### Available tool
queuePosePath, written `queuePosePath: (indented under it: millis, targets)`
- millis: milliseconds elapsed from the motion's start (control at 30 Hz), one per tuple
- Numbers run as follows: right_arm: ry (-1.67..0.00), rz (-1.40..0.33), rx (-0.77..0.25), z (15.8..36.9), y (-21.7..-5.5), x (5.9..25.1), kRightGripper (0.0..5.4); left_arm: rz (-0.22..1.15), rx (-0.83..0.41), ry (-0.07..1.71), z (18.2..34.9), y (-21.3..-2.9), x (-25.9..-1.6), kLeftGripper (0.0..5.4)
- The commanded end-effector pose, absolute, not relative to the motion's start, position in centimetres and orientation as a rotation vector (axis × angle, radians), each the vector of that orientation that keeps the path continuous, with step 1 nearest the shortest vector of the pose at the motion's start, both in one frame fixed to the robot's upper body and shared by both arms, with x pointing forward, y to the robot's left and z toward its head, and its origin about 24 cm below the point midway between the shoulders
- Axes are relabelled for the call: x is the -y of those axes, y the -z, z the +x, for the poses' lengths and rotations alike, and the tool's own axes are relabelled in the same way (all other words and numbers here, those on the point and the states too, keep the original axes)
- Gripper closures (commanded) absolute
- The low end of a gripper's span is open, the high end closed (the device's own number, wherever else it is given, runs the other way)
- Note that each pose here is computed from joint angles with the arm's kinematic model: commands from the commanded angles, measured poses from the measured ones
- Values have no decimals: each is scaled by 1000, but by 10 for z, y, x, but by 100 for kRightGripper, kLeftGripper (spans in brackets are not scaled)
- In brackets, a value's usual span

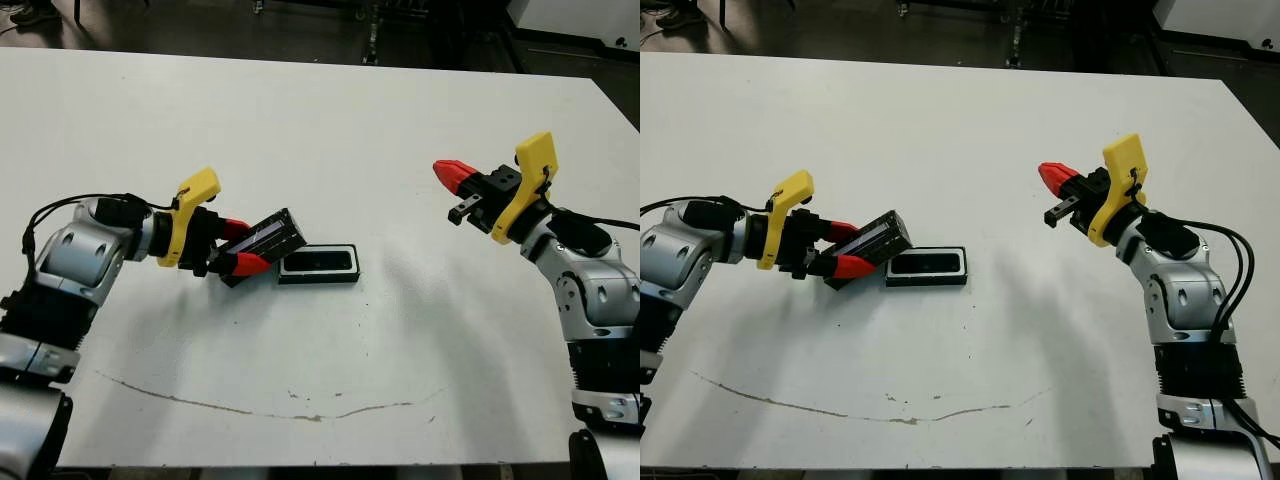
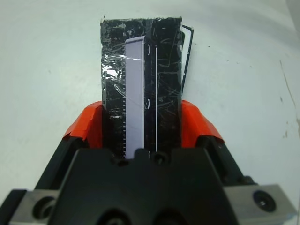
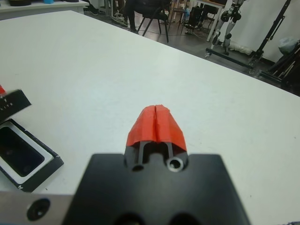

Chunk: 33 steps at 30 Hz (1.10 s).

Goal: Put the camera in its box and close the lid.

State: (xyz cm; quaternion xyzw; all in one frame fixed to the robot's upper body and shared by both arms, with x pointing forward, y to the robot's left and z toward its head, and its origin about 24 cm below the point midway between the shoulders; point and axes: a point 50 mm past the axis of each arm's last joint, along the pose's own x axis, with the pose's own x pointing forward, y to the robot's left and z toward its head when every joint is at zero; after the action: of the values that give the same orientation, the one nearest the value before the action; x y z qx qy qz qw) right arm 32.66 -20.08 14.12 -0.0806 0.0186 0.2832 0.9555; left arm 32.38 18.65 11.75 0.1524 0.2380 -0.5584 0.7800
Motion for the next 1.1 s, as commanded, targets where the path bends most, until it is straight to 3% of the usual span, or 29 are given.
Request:
queuePosePath:
  millis: [33, 567, 1100]
  targets:
    - [-563, -169, -54, 325, -137, 207, 540, 350, -552, 1222, 324, -105, -185, 222]
    - [-561, -161, -68, 325, -136, 207, 540, 351, -572, 1284, 318, -88, -170, 222]
    - [-563, -173, -54, 326, -135, 208, 540, 220, -602, 1327, 303, -88, -163, 222]
